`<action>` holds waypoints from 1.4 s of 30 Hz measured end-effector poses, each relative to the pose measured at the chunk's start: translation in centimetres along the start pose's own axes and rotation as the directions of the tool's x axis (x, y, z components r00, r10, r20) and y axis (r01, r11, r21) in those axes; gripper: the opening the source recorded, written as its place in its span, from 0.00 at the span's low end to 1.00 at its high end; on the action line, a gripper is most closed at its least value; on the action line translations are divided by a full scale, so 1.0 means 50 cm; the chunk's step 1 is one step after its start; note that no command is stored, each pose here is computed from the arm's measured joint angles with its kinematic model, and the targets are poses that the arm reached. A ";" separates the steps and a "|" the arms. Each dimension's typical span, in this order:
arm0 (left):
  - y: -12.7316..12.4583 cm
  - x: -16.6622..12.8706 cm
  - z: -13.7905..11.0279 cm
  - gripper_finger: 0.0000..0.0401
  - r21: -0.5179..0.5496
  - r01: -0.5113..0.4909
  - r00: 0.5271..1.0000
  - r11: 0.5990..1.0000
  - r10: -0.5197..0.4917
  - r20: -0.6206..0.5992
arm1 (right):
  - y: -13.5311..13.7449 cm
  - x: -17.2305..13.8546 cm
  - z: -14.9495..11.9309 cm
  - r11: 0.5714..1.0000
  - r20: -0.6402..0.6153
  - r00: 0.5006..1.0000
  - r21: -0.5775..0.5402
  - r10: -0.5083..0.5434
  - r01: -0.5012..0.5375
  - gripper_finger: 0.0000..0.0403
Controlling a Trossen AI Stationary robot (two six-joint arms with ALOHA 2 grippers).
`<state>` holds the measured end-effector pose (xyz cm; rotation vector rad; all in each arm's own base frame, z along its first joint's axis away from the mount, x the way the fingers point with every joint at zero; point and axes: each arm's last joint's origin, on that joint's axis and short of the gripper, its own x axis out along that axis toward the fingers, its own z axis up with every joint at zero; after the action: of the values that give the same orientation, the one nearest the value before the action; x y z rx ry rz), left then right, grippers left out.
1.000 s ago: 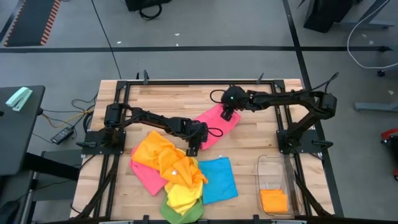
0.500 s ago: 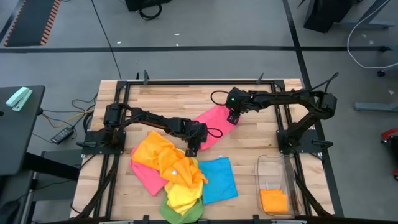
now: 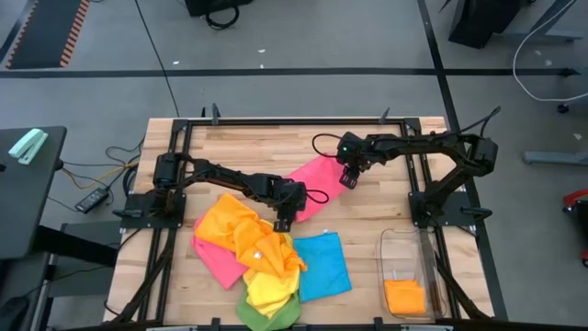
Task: Fold microfiber towels
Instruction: Fold the pink towel
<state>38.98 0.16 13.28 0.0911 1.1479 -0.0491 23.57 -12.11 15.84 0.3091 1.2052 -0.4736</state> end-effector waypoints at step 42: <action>-0.067 -0.008 0.015 0.23 0.068 0.031 0.998 0.997 -0.035 0.058 | 0.009 -0.040 0.076 0.995 0.214 0.973 -0.054 0.089 -0.080 0.32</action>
<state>39.22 -3.24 13.77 0.1295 1.0892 -0.1188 26.36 -13.17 18.99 0.2618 0.9847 -0.3949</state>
